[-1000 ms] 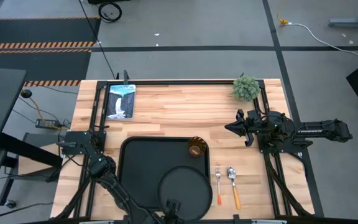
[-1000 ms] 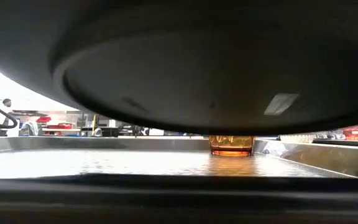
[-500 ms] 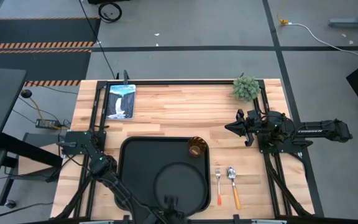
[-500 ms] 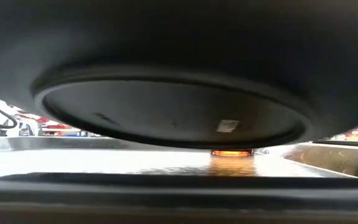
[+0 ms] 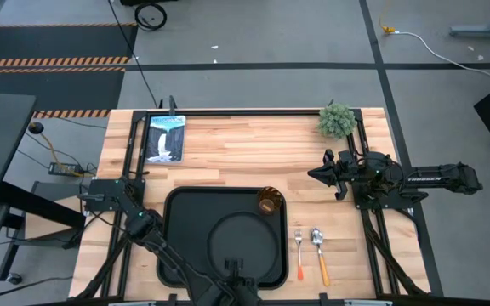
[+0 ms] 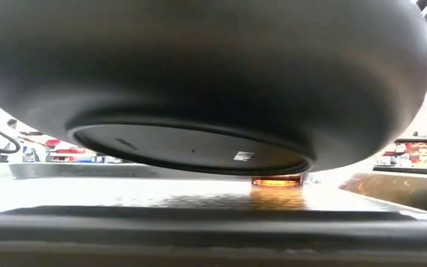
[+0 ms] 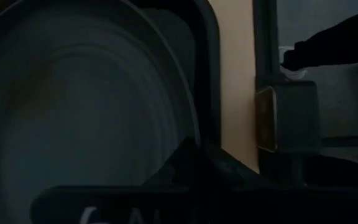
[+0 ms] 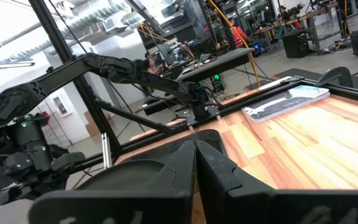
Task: Pick and place plate/cup/fork/spoon on tray
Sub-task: Put the black plate on the bottom of the orange cup on the black tray
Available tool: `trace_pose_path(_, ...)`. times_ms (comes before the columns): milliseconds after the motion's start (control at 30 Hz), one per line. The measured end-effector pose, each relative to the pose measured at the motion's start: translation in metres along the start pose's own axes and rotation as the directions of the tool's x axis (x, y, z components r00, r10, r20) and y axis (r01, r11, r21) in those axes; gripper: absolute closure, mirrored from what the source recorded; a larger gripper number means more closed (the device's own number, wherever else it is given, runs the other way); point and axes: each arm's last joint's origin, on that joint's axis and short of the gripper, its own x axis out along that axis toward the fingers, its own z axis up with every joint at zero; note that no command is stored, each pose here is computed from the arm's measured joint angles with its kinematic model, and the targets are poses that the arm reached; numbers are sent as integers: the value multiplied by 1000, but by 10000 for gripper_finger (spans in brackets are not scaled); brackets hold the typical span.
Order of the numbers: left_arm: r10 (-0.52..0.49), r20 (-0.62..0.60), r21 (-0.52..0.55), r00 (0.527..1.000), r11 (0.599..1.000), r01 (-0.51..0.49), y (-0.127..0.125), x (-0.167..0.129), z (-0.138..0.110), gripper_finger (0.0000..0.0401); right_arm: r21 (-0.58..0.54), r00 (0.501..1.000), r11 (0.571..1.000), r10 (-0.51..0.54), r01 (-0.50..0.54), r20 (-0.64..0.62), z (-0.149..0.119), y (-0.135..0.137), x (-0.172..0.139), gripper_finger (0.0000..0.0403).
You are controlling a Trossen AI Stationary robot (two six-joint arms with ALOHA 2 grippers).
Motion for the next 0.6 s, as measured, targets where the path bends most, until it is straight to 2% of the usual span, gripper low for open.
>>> trace_pose_path(600,-18,-26,-28,1000,999,17,11,6,7,374,0,1000,1000,0,0,0,0,0,0,383)
